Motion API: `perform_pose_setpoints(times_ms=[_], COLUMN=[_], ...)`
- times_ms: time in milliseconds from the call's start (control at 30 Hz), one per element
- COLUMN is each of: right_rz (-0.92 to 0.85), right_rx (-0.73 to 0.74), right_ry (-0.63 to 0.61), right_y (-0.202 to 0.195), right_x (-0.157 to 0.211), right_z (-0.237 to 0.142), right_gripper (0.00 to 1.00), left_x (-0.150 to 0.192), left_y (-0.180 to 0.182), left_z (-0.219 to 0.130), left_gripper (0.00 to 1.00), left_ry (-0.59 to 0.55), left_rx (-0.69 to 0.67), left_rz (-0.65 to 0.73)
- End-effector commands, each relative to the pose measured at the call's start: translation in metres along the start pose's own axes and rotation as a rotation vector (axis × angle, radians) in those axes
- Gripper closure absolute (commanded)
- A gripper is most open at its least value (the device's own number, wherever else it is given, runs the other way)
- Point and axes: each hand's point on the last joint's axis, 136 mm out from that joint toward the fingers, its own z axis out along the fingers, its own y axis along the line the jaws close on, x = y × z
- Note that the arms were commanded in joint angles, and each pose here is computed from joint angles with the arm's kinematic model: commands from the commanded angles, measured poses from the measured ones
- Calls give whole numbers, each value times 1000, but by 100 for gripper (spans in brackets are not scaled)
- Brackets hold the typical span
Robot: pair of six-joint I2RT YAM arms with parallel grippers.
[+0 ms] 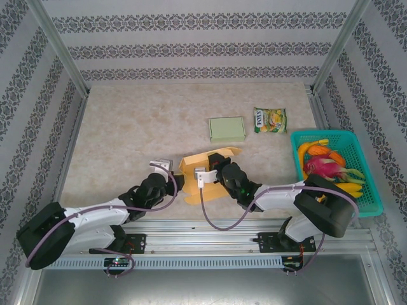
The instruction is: Fold the paper box
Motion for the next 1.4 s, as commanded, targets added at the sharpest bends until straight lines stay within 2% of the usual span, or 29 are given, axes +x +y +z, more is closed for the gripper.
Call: perform_pose_setpoints(times_ms=[0,200,367,767,1100,1367], right_rz=[43,-9,-38,-160,-187,-213], right_rx=[12,-61,-117,-145,-129,-111], right_ry=[-43,-29,-35,23,41,66], right_y=[0,26,44,78,82,88], right_x=[-14,-9,-9,8,14,18], right_z=[4,7,11,20,18,24], right_gripper=[100,100,100,100,100,100], left_x=[-28,-32,-30,-14,-10,-10], left_y=[-16,-1,3,-8,10,18], left_z=[5,13,19,30,21,-2], left_gripper=[53,53,53,52,53,53], left_ry=[-85,-101,-108,-89,-106,-101], left_rx=[26,-79,-108,-25,-87,-76], left_rz=[-4,44,82,174,239,181])
